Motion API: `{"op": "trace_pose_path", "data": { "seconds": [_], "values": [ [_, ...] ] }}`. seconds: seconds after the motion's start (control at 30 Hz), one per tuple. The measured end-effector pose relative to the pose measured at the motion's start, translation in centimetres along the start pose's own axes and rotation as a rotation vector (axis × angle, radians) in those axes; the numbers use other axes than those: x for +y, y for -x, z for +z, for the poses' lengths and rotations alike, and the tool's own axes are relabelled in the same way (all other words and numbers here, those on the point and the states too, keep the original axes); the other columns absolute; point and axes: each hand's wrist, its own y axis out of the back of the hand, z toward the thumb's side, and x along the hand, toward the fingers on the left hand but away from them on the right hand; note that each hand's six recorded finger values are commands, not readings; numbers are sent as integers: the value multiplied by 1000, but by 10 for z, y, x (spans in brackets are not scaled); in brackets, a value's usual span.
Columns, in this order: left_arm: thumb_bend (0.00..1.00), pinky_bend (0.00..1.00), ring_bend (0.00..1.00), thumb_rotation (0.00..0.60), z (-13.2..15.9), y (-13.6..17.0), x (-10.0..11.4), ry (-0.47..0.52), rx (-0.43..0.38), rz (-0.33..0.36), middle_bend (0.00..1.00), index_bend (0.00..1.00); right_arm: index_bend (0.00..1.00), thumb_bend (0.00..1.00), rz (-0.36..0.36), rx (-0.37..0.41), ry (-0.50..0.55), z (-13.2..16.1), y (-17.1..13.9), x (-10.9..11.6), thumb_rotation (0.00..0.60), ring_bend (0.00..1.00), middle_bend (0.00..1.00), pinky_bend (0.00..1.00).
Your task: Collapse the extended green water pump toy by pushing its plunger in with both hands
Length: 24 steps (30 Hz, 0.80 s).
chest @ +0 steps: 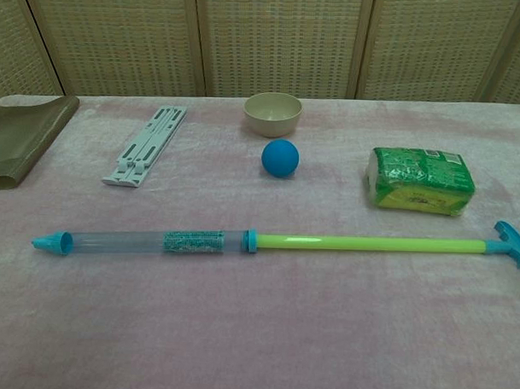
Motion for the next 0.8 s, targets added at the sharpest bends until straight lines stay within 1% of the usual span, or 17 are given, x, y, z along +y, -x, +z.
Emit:
{"op": "trace_pose_path", "data": {
  "seconds": [0.6,0.77,0.8],
  "values": [
    [171,0,0,600,0,0,2,5,-2,1,0,0,50,157,3,11,10,3,-1,0,600,0,0,0],
    [170,0,0,600,0,1,4,8,0,-1,0,0,81,156,7,5,18,3,0,0,600,0,1,1],
    [170,0,0,600,0,1,5,9,2,0,0,0,108,156,6,2,18,3,1,0,600,11,20,25]
  ]
}}
